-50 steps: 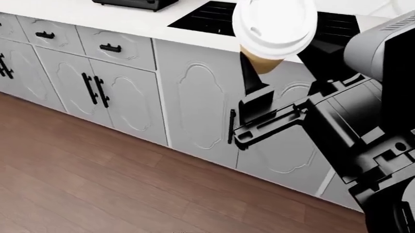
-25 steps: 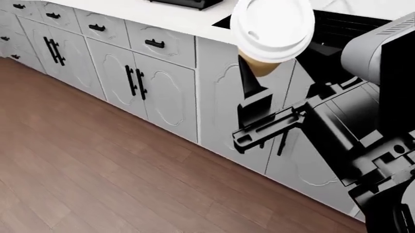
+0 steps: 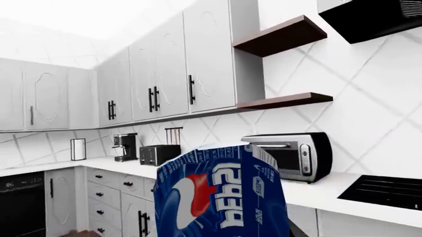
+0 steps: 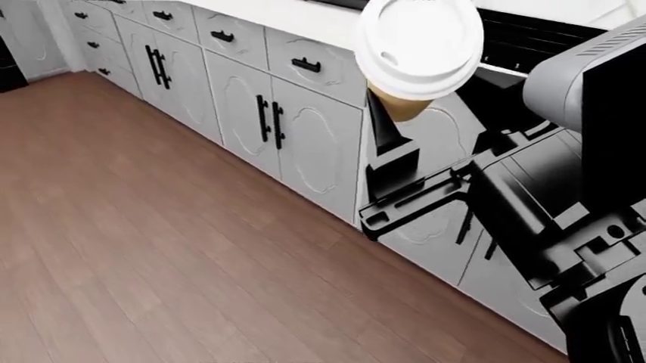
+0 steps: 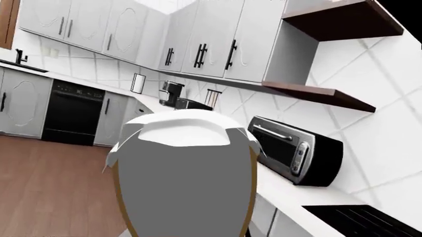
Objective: Move the drinks to the dining counter.
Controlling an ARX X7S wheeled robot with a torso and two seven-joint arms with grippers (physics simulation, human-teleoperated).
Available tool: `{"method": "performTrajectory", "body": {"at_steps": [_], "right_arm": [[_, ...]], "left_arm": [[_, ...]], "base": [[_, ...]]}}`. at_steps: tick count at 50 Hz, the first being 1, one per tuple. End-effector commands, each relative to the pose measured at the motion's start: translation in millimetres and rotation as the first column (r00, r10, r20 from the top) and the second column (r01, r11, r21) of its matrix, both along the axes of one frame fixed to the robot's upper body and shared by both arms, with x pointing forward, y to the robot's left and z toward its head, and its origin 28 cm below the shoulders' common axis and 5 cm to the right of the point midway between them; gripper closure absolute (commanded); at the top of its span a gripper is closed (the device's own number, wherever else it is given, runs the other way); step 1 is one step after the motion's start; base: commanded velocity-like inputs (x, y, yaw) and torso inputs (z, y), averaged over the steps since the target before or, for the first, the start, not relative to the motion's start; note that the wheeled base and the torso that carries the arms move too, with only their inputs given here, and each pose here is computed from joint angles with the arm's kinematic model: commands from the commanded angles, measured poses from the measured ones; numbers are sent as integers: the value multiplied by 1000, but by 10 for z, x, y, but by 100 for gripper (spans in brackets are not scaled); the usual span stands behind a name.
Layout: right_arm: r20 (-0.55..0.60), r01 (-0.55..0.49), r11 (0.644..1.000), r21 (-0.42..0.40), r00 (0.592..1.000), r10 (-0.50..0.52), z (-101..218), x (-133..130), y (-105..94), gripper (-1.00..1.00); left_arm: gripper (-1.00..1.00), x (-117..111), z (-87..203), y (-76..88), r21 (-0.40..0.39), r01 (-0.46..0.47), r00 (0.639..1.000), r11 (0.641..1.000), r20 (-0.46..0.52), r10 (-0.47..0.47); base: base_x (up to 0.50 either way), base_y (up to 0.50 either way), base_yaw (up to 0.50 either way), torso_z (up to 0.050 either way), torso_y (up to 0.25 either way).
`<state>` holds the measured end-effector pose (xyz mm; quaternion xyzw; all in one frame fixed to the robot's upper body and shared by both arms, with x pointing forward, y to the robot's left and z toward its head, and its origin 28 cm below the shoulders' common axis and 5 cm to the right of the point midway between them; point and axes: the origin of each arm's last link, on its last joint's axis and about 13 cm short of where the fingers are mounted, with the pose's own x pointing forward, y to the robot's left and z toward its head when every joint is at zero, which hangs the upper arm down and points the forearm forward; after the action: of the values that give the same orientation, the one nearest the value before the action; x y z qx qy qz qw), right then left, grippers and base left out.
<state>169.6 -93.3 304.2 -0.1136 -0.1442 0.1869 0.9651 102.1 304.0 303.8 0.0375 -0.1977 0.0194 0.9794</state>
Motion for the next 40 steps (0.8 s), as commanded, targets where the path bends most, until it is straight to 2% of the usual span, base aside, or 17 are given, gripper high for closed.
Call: {"method": "performTrajectory", "body": {"at_steps": [1,40], "right_arm": [[5,5,1000,-8,1000,-5,-2,0,-7,100],[-2,-9,1000,-18,1000,9,3,1,4,100]], "left_arm": [[100,-6,9,-2,-7,-2,1000,1000,6,2],[100,-2,11,-6,-5,0,1000,1000,6,0]], "base": [[0,0,500,0,0],[0,0,500,0,0]]}}
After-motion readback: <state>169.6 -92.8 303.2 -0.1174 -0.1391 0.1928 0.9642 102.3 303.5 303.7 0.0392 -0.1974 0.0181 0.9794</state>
